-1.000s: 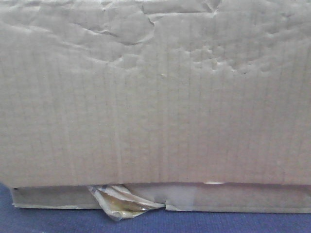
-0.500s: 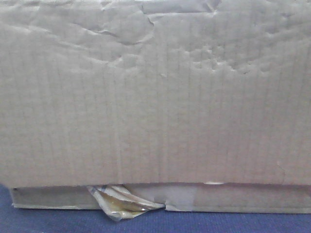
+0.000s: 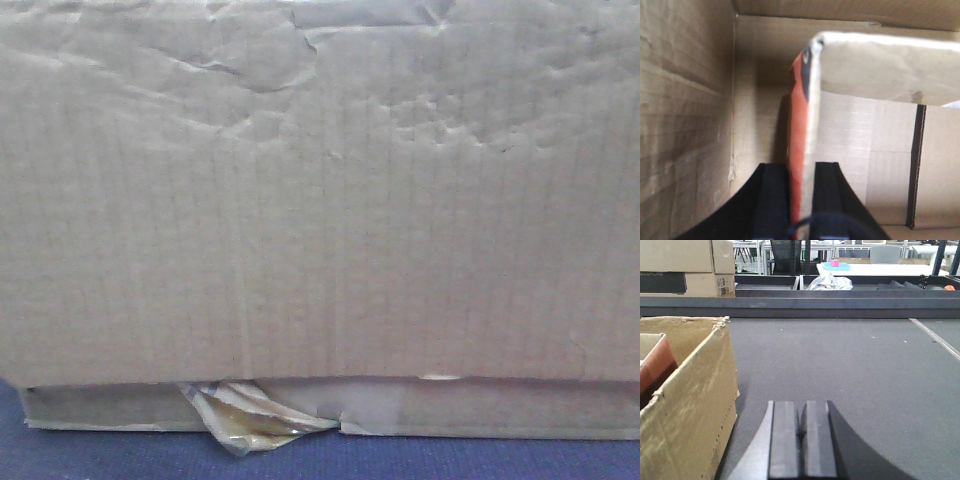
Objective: Stack two boxes on right shelf middle
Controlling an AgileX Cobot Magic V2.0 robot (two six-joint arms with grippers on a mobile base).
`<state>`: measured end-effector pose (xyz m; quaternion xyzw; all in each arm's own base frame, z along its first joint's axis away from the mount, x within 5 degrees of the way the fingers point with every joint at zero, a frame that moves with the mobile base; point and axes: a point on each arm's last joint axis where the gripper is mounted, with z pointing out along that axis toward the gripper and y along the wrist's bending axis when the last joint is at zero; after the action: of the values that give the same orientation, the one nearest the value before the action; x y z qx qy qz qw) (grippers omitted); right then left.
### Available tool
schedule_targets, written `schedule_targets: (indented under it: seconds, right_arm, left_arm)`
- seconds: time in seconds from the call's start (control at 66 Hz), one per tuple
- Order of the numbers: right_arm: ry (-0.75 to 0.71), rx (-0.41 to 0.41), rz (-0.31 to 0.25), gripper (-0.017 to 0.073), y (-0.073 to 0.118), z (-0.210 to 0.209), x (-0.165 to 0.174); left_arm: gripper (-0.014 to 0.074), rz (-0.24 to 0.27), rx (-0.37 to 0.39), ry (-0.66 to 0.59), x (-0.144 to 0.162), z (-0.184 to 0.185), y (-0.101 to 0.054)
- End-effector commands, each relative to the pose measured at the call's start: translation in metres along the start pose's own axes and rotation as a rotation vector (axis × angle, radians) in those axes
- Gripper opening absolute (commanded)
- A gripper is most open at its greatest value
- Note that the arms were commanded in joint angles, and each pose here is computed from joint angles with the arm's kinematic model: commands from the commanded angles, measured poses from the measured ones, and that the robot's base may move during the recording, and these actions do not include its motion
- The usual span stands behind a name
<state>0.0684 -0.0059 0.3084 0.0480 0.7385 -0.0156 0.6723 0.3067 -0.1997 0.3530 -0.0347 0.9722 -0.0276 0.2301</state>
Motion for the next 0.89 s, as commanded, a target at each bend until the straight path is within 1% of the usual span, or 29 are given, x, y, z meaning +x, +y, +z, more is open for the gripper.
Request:
schedule_targets:
  seconds: [0.0,0.091,0.197,0.242,0.348,0.379,0.455,0.621,0.712,0.833,0.879]
  right_arm:
    - [-0.022,0.004,-0.003,-0.0169,0.000,0.001,-0.004]
    - [-0.022,0.004,-0.003,-0.0169,0.000,0.001,-0.004]
    - [-0.022,0.004,-0.003,-0.0169,0.000,0.001,-0.004]
    - [-0.022,0.004,-0.003,-0.0169,0.000,0.001,-0.004]
    - [-0.022,0.004,-0.003,-0.0169,0.000,0.001,-0.004]
    - [-0.022,0.004,-0.003,-0.0169,0.000,0.001,-0.004]
    - [-0.022,0.004,-0.003,-0.0169,0.000,0.001,-0.004]
    - [-0.022,0.004,-0.003,-0.0169,0.000,0.001,-0.004]
    - [-0.022,0.004,-0.003,-0.0169,0.000,0.001,-0.004]
    - [-0.032,0.003,-0.004,-0.0169,0.000,0.001,-0.005]
    - [-0.032,0.003,-0.004,-0.0169,0.000,0.001,-0.005]
  left_arm:
    - [-0.0109,-0.012,0.027,-0.018,0.000,-0.005,-0.002]
    - [-0.0046,-0.012,0.027,-0.018,0.000,-0.005,-0.002]
    - [0.0112,-0.011,0.024,-0.020,0.000,-0.005,-0.002]
    - [0.0200,-0.011,0.024,-0.020,0.000,-0.005,-0.002]
    - [0.0318,-0.011,0.024,-0.020,0.000,-0.005,-0.002]
    - [0.0338,-0.010,0.023,-0.021,0.000,-0.005,-0.002]
    - [0.0363,-0.010,0.024,-0.029,-0.002,-0.007,-0.002]
    - [0.0360,-0.023,0.055,-0.070,-0.008,-0.022,-0.002]
    - [0.0360,-0.036,0.088,-0.111,-0.013,-0.038,0.000]
    - [0.0360,-0.057,0.146,-0.185,-0.018,-0.070,0.005]
    - [0.0360,-0.050,0.165,-0.213,-0.019,-0.082,0.008]
